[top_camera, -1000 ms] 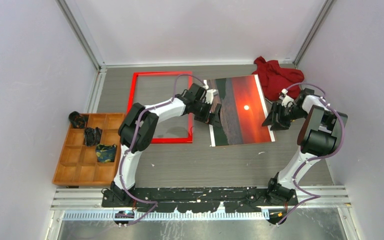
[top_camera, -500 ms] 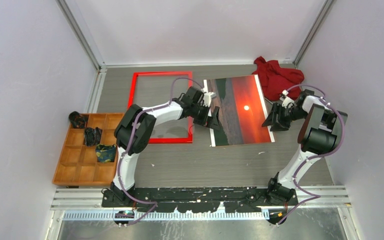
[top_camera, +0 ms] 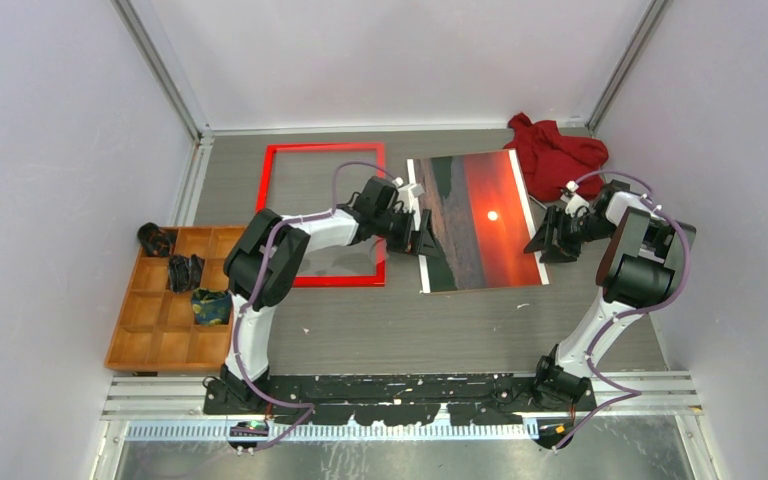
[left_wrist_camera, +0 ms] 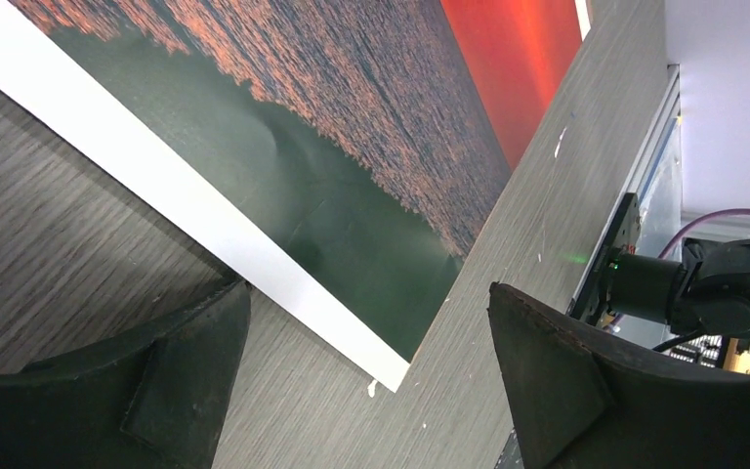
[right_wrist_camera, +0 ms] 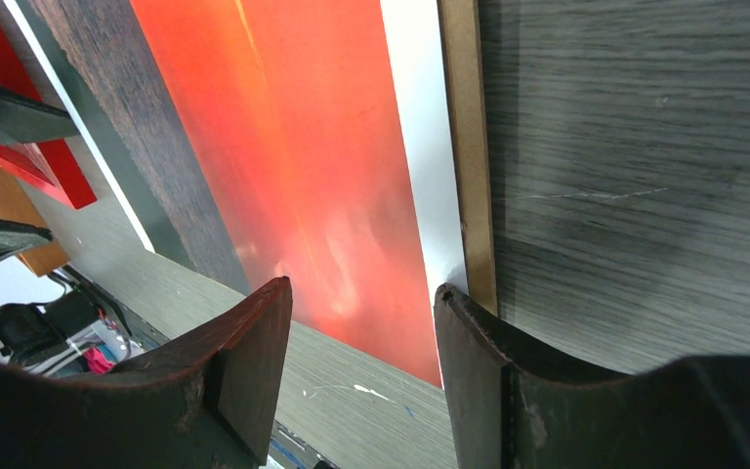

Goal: Take the photo out of the frame
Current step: Move the photo to the photo frame.

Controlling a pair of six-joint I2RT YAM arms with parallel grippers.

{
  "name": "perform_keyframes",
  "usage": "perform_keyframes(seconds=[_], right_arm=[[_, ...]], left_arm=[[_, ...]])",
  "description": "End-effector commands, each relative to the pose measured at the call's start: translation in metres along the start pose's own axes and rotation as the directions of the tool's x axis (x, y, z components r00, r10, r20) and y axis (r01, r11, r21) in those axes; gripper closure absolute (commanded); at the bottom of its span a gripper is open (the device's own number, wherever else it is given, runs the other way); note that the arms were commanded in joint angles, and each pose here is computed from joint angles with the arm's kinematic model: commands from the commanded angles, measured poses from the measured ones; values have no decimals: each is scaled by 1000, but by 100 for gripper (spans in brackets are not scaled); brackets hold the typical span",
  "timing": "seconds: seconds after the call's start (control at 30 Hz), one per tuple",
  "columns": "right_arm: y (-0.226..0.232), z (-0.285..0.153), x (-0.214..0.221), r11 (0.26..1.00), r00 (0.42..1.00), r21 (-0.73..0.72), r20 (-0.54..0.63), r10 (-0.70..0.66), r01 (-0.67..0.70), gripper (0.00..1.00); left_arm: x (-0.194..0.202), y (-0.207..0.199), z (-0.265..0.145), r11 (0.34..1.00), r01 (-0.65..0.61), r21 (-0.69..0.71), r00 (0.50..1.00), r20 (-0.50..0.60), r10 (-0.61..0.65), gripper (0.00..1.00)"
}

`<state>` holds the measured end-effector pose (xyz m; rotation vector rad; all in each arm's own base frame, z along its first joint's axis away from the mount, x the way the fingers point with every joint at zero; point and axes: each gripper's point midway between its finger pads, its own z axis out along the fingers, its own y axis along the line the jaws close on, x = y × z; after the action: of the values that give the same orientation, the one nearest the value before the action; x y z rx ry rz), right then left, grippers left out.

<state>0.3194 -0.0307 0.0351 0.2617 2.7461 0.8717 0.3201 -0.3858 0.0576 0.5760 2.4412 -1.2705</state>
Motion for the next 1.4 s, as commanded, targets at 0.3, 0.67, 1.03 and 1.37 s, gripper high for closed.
perform_keyframes(seconds=[0.3, 0.67, 1.03, 1.37], right_arm=[[0, 3, 0, 1000, 1000, -17, -11, 0, 0, 39], [-3, 5, 2, 1000, 1000, -9, -21, 6, -6, 39], [-4, 5, 3, 1000, 1000, -5, -27, 9, -9, 40], [-5, 6, 4, 1000, 999, -5, -32, 12, -13, 39]], left_arm=[[-10, -12, -4, 993, 48, 106, 996, 67, -55, 9], [-25, -25, -22, 973, 57, 224, 984, 154, -93, 12], [-36, -32, -37, 955, 55, 292, 971, 207, -119, 13], [-44, -40, -42, 947, 45, 319, 968, 222, -121, 15]])
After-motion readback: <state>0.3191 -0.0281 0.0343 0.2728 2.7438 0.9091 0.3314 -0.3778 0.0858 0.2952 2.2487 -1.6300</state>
